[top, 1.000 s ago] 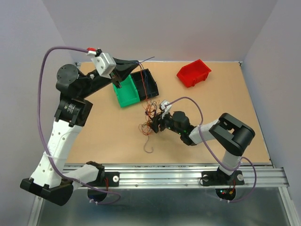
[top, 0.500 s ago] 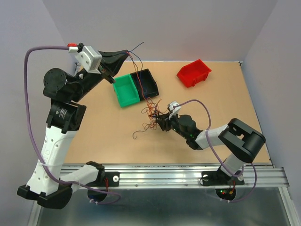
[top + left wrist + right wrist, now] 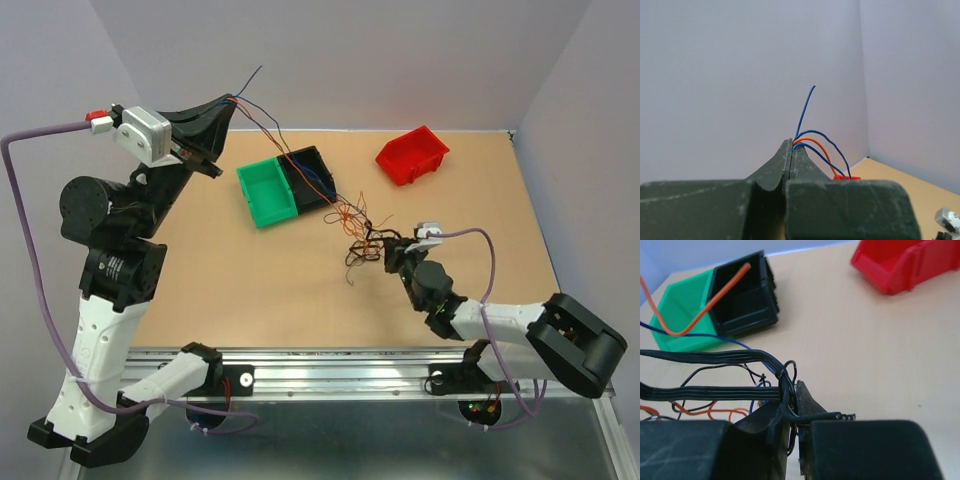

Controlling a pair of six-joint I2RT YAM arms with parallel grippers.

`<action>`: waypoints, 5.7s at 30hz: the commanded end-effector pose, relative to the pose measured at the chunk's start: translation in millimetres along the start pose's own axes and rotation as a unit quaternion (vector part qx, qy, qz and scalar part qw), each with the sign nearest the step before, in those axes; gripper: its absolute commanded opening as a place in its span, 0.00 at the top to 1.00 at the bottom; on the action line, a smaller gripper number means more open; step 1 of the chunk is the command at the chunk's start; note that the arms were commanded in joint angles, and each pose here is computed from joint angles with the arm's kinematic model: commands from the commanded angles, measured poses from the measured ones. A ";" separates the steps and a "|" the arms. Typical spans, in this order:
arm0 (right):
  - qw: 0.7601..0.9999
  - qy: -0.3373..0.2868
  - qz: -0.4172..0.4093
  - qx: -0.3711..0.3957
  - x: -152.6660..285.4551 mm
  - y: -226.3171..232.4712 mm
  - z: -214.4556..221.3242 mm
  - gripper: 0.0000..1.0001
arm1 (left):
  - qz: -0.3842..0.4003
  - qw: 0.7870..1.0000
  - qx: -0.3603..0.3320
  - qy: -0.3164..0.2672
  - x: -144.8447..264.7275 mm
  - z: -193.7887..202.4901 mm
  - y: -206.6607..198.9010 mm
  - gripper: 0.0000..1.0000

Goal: Untangle the cables

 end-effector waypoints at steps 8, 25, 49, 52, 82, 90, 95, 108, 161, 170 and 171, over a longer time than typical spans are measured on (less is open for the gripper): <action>0.973 -0.089 0.199 -0.070 45.9 -64.5 -31.8 0.87 | -0.161 0.987 0.003 -0.024 14.4 -9.7 33.1 1.00; 0.958 -0.102 0.252 -0.093 61.5 -96.4 -40.3 0.86 | -0.274 0.958 -0.059 -0.052 70.6 -15.1 47.3 1.00; 0.998 -0.027 0.048 -0.037 37.4 -34.7 -57.4 0.99 | 0.318 0.933 -0.059 0.156 59.0 240.7 -97.8 0.18; 0.999 -0.033 0.002 -0.035 34.9 -18.0 -73.5 1.00 | 0.335 0.926 -0.053 0.167 56.5 258.2 -117.1 0.17; 0.998 -0.025 -0.033 -0.041 27.4 -1.0 -83.9 0.99 | 0.365 0.873 0.001 0.324 28.2 370.2 -178.2 1.00; 0.992 -0.004 0.095 -0.086 44.4 -45.7 -43.7 0.99 | 0.217 0.932 0.016 0.291 15.2 304.9 -113.6 1.00; 0.976 -0.047 0.175 -0.119 61.0 -70.3 -50.4 0.99 | 0.114 0.953 0.028 0.279 18.3 282.0 -55.6 1.00; 0.945 -0.154 0.212 -0.194 103.9 -98.7 -78.1 0.99 | -0.093 0.964 0.005 0.250 36.5 251.8 7.3 1.00; 0.997 -0.043 -0.067 -0.001 26.9 39.0 -181.7 0.99 | 0.305 0.905 -0.020 0.297 39.2 322.7 -185.1 0.25; 0.995 -0.035 -0.090 0.009 23.7 40.4 -166.5 0.99 | 0.252 0.931 -0.045 0.261 42.8 294.6 -164.7 0.15; 0.995 -0.032 -0.094 0.010 23.9 41.1 -164.9 1.00 | 0.245 0.934 -0.049 0.256 44.1 292.9 -162.9 0.15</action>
Point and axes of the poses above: each gripper's point midway between its finger pads, its own x axis back along the fingers, its own y axis along the line the jaws close on, z = x × y, the point moved 6 cm from there along x, back along the fingers, and after that the axes turned 4 degrees about -x, right-handed, at the moved point
